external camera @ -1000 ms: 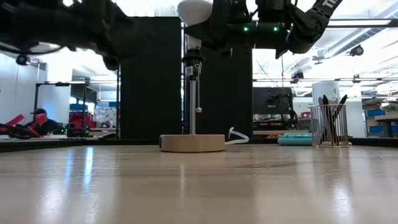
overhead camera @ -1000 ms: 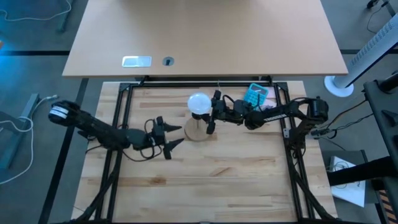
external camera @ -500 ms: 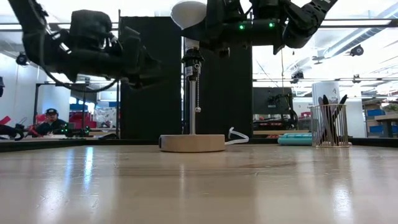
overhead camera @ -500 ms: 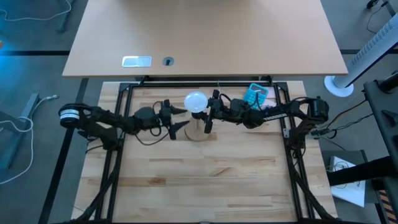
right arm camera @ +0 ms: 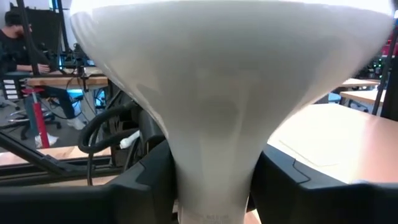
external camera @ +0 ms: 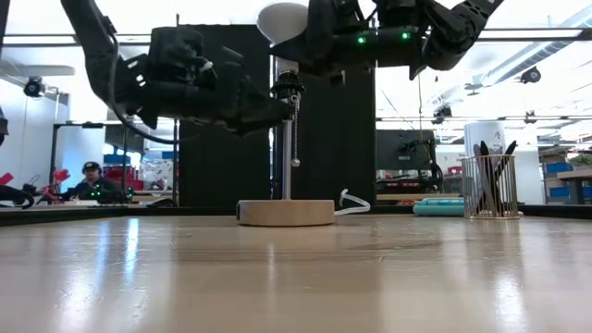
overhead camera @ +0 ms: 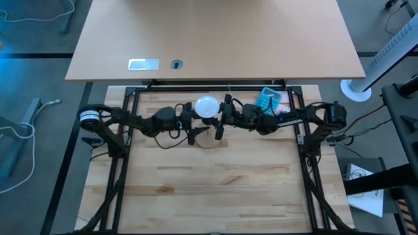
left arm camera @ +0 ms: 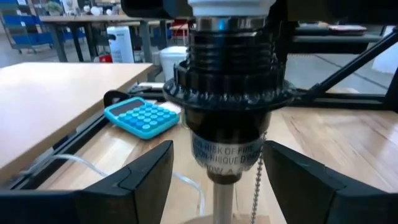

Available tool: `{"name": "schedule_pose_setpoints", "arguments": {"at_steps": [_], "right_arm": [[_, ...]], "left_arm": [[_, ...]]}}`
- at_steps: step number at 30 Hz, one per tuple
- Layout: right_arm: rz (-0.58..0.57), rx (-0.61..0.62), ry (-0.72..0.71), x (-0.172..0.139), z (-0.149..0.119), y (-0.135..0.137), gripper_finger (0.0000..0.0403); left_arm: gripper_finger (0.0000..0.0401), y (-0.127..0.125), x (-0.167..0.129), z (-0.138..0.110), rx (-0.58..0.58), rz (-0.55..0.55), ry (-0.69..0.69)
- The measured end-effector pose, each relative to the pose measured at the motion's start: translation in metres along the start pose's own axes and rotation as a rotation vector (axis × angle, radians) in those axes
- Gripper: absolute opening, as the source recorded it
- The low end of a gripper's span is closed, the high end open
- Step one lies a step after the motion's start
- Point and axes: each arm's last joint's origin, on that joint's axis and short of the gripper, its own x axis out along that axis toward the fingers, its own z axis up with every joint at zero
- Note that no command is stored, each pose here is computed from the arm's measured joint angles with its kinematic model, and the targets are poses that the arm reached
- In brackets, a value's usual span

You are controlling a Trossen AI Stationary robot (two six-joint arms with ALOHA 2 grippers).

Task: Screw lightbulb
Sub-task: Insert the light bulb into the table lamp

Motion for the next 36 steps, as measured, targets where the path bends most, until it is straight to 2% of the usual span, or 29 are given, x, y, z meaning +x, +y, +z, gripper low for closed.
{"name": "schedule_pose_setpoints", "arguments": {"at_steps": [6, 13, 23, 28, 31, 36], "right_arm": [[0.0, -0.013, 0.002, -0.004, 0.002, 0.0, 0.0159], [-0.001, 0.003, 0.012, -0.004, 0.001, -0.001, 0.0156], [-0.018, -0.013, 0.042, 0.001, 0.005, -0.001, 0.0156], [-0.014, -0.051, 0.113, 0.009, 0.011, -0.001, 0.0159], [-0.014, -0.054, 0.11, 0.008, 0.012, -0.001, 0.0162], [-0.015, -0.053, 0.116, 0.005, 0.011, -0.001, 0.0154]], "left_arm": [[0.0238, 0.0, 0.001, 0.003, -0.002, -0.007, -0.056], [0.0228, 0.0, 0.004, 0.006, -0.001, -0.013, -0.047], [0.0148, 0.001, 0.005, 0.006, 0.002, 0.016, -0.025], [0.015, 0.002, 0.008, 0.008, -0.004, 0.029, -0.006], [0.016, 0.002, 0.008, 0.009, -0.005, 0.029, -0.006], [0.0154, 0.003, 0.008, 0.01, -0.011, 0.035, -0.008]]}}
